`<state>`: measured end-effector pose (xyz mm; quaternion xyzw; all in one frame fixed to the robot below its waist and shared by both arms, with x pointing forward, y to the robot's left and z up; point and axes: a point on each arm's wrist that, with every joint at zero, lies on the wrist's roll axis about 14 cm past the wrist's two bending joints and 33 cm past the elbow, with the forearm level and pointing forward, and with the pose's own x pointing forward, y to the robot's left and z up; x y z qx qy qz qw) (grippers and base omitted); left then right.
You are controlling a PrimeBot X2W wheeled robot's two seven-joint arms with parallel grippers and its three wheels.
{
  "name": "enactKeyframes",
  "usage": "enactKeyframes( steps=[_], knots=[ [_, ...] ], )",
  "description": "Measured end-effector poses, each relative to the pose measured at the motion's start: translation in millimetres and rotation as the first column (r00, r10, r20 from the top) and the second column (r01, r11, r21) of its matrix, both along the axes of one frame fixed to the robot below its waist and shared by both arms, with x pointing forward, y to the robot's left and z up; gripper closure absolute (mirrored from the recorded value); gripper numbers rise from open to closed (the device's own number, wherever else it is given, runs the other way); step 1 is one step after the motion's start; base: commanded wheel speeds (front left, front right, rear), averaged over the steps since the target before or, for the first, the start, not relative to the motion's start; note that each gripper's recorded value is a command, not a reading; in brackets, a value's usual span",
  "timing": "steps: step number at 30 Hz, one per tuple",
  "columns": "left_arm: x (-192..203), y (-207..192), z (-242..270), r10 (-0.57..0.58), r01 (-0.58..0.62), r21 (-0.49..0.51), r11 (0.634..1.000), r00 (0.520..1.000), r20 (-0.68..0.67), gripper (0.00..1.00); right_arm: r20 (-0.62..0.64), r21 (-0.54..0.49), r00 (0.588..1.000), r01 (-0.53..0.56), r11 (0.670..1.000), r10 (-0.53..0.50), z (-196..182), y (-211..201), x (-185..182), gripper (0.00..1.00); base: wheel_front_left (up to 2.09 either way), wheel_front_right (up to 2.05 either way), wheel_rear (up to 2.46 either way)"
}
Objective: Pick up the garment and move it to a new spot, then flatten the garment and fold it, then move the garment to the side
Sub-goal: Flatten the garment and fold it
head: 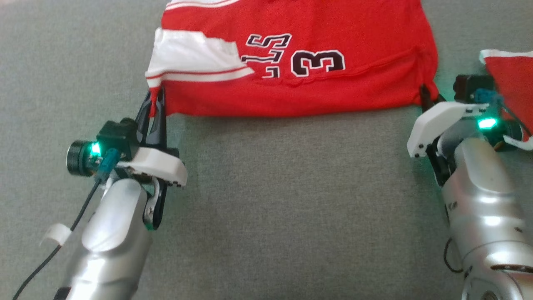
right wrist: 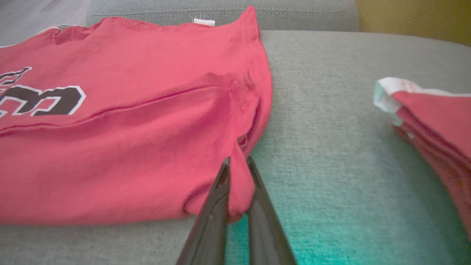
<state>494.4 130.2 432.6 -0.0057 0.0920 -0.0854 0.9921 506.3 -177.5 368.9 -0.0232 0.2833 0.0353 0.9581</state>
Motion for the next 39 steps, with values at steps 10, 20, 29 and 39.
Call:
enactKeyframes(
  steps=[10,20,29,39],
  knots=[
    [-38.9,0.6,-14.6,-0.023,0.027,0.047,0.999,0.996,-0.086,1.0,0.07,0.025,0.996,0.053,0.998,-0.054,16.1,-15.7,-34.9,1.0,0.0,0.0,0.0],
    [-78.4,-2.2,-16.5,-0.059,0.069,0.075,0.995,0.99,-0.129,1.0,0.075,0.11,0.99,0.114,0.987,-0.123,18.8,-22.0,-87.0,1.0,0.0,0.0,0.0],
    [-111.1,-9.5,-13.4,-0.1,0.111,0.06,0.992,0.981,-0.169,1.0,0.039,0.105,0.989,0.138,0.985,-0.143,22.6,-31.6,-127.5,1.0,0.0,0.0,0.0],
    [-135.4,-8.1,-17.5,-0.113,0.133,0.07,0.989,0.965,-0.236,1.0,-0.001,0.115,0.99,0.14,0.983,-0.141,31.5,-31.4,-150.6,1.0,0.0,0.0,0.0]
  ],
)
